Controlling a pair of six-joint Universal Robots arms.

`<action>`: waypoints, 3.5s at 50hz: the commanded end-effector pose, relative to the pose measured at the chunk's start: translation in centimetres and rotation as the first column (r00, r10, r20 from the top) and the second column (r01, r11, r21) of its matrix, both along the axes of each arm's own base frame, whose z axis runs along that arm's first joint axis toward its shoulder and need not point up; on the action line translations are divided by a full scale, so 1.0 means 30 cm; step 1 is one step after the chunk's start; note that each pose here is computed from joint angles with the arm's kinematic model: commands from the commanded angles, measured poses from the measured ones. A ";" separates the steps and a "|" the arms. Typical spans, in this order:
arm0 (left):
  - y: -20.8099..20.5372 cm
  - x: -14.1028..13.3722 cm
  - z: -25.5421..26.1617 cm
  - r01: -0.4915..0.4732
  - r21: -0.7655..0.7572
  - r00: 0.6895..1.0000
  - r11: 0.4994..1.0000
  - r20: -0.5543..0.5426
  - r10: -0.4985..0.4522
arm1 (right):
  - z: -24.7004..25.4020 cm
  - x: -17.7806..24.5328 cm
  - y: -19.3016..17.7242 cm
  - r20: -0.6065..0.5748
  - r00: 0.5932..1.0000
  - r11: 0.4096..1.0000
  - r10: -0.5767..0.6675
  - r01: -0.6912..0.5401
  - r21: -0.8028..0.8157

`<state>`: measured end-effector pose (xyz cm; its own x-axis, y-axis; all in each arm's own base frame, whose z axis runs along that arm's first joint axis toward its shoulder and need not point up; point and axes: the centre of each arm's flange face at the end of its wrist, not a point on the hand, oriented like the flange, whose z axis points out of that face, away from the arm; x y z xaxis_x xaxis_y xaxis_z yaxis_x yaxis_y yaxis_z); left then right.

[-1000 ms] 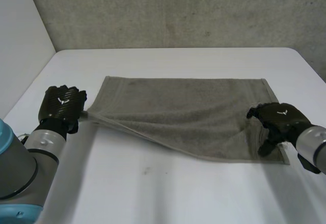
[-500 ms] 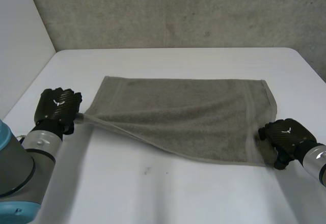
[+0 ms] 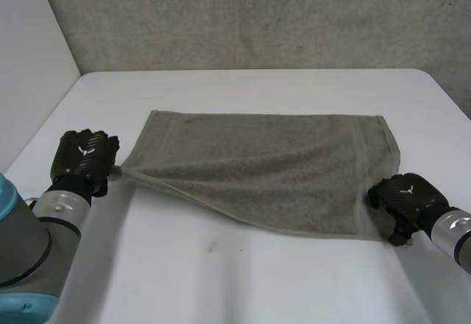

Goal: Fold the towel.

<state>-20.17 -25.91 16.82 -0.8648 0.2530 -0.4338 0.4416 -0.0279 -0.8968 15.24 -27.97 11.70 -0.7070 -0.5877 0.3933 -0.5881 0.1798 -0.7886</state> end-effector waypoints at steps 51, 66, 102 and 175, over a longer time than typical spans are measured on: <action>0.175 0.015 0.104 0.112 0.150 0.945 0.982 0.290 -0.152 | 0.347 -0.181 0.044 -0.303 0.950 0.993 -0.076 0.098 0.060; -0.187 -0.152 -0.011 0.111 0.039 0.952 0.993 0.284 -0.117 | 0.251 -0.046 -0.241 -0.191 0.976 0.994 -0.107 0.106 -0.017; -0.371 -0.217 0.045 0.038 -0.103 0.967 0.994 0.254 -0.011 | 0.373 0.146 -0.435 0.034 0.970 0.875 -0.240 0.231 -0.426; -0.023 -0.081 0.064 -0.005 0.113 0.984 0.994 -0.179 0.025 | 0.323 0.031 -0.262 -0.074 0.967 0.858 -0.243 0.179 -0.481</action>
